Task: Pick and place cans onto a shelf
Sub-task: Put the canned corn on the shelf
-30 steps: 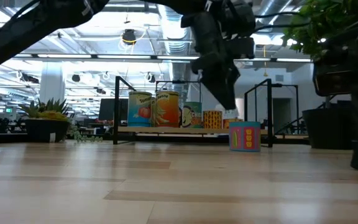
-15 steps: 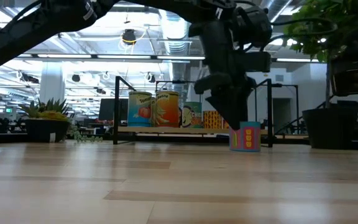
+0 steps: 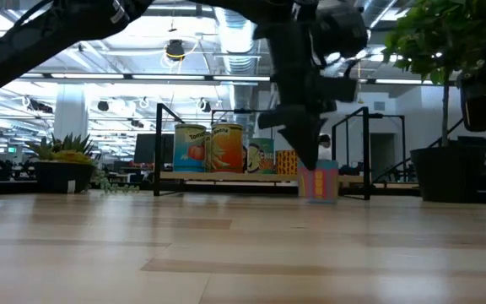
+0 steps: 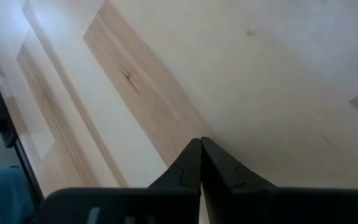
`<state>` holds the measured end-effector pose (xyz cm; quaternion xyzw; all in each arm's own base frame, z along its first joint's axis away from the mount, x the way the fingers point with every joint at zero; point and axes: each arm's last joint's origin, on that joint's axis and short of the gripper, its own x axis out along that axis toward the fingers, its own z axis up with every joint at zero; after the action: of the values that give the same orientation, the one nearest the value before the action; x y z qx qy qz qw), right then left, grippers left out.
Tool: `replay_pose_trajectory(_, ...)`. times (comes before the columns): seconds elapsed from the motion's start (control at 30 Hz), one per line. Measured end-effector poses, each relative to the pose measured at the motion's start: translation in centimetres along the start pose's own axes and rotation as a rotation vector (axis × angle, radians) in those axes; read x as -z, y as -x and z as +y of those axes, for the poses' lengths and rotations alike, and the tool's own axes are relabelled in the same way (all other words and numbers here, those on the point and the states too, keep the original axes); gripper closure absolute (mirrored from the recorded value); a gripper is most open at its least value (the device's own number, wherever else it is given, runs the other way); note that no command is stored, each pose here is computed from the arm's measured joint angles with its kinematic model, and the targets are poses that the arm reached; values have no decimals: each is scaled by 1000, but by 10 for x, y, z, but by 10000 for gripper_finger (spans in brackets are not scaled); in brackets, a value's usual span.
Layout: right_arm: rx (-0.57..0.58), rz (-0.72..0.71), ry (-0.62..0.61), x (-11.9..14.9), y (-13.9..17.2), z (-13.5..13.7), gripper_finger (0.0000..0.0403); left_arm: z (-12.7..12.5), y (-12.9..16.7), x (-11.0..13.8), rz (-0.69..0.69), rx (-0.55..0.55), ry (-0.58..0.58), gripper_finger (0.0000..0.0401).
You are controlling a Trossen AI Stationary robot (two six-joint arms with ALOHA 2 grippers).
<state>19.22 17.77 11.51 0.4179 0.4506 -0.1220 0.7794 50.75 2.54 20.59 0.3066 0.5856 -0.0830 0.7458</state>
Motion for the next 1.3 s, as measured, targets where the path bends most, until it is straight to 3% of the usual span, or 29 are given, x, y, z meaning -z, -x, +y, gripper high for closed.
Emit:
replay_pose_trajectory(0.17, 1, -2, -3, -1, 0, 0, 378, 34, 51, 16, -106, -105, 50, 398)
replay_pose_trajectory(0.5, 1, -4, -3, -1, 0, 0, 378, 85, 41, 65, -54, -143, 177, 400)
replay_pose_trajectory(1.17, 2, -5, -1, -1, 0, 0, 379, 96, 29, 82, -85, -70, 185, 401)
replay_pose_trajectory(1.3, 2, -5, -1, -1, 0, 0, 376, 100, 28, 88, -75, -70, 226, 381)
